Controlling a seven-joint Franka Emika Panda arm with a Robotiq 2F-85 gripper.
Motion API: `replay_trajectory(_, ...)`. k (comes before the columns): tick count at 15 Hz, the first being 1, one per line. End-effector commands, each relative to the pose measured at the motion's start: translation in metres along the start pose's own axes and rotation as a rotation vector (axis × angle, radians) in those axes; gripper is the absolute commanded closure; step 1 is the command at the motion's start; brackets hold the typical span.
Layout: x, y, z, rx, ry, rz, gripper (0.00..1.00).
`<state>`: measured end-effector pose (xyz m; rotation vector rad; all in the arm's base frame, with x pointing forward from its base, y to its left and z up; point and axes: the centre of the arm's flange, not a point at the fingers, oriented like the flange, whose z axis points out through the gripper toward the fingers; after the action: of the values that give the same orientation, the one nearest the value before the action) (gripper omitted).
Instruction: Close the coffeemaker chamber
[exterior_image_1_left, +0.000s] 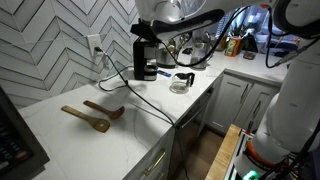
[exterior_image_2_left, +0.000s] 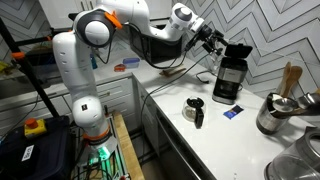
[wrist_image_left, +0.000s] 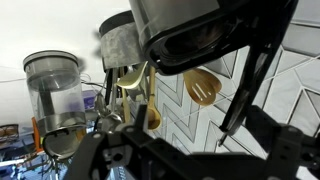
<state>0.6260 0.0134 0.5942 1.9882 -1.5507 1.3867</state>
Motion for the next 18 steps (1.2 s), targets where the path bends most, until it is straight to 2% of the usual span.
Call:
replay_trajectory(1,-0.001,0.024,0.0,-0.032,-0.019,-0.003,0.0)
replay_trajectory(3,0.0,0.032,0.002,-0.062,-0.027,-0.012,0.0)
replay_trajectory(11,0.017,0.039,-0.014,-0.097,-0.041,-0.048,0.0)
replay_trajectory(15,0.03,0.047,-0.032,-0.056,-0.225,-0.114,0.0)
replay_trajectory(18,0.036,0.053,-0.044,-0.041,-0.315,-0.214,0.0)
